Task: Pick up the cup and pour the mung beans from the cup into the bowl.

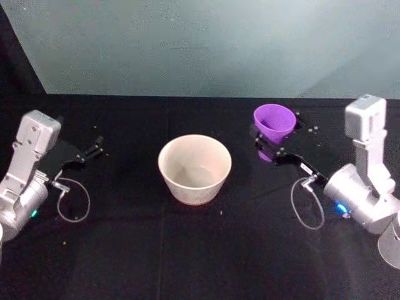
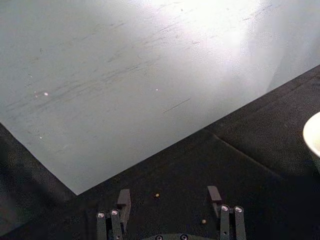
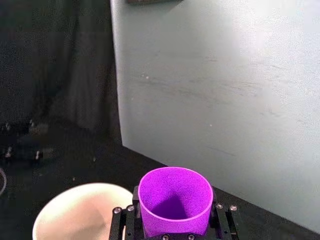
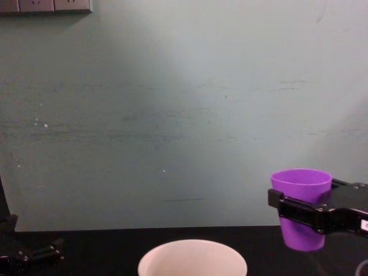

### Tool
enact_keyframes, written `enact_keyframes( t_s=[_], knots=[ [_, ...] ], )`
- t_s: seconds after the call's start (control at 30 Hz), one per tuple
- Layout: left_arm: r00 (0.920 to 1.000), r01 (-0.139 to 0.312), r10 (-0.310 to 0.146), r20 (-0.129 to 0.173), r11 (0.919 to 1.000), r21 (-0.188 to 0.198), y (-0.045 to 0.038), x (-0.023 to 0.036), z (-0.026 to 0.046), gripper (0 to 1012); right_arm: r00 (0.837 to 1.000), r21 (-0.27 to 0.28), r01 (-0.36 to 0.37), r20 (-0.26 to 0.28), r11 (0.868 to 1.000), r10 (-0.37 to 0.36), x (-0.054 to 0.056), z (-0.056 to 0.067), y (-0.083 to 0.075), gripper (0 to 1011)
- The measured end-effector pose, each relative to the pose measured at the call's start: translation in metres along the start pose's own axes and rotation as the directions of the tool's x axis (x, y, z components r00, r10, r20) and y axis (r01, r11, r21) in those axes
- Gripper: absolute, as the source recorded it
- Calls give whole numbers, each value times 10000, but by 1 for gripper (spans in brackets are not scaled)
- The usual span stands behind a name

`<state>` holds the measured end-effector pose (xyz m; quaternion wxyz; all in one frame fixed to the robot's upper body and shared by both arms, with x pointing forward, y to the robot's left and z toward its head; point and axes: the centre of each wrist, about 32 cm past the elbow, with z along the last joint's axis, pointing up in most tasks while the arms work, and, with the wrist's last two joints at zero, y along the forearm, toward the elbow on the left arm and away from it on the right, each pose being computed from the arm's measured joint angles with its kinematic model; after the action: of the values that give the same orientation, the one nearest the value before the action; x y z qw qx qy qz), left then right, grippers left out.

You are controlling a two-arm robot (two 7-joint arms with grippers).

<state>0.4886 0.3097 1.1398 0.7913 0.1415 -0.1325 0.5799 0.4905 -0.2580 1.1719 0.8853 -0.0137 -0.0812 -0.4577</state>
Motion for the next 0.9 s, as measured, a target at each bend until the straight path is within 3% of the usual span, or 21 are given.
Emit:
enact_keyframes(
  t_s=[0.13,0.23,0.37,0.43,0.53,0.57,0.67,0.7,0.77,0.87,0.9],
  knots=[
    [10000,0,0,-1,10000,0,0,0,0,1000,9956,-347,-314,873,9989,343,7,95,65,726],
    [10000,0,0,-1,10000,0,0,0,0,1000,9727,-925,-652,2165,9936,840,3,221,164,726],
    [10000,0,0,-1,10000,-1,0,0,0,1000,9399,-1424,-784,3193,9867,1207,-15,316,252,726],
    [10000,-1,1,-1,10000,0,0,0,0,1000,8976,-1852,-822,4132,9792,1535,-40,405,346,726],
    [10000,0,0,-1,10000,0,0,0,0,1000,8560,-2199,-795,4847,9723,1796,-71,476,427,726],
    [10000,0,0,0,10000,0,0,0,0,1000,8267,-2411,-749,5276,9676,1954,-98,522,481,726],
    [10000,0,0,-1,10000,0,0,0,0,1000,7858,-2694,-702,5782,9605,2196,-141,577,552,726],
    [10000,1,-1,0,10000,0,0,0,0,1000,7610,-2852,-676,6050,9561,2343,-173,607,596,726],
    [10000,-1,1,-1,10000,0,0,0,0,1000,7263,-3052,-603,6397,9504,2515,-217,639,656,726],
    [10000,0,0,0,10000,0,0,0,0,1000,6933,-3217,-520,6698,9454,2660,-258,666,710,726],
    [10000,0,0,-1,10000,0,0,0,0,1000,6722,-3339,-478,6864,9414,2776,-289,674,737,726]
  ],
)
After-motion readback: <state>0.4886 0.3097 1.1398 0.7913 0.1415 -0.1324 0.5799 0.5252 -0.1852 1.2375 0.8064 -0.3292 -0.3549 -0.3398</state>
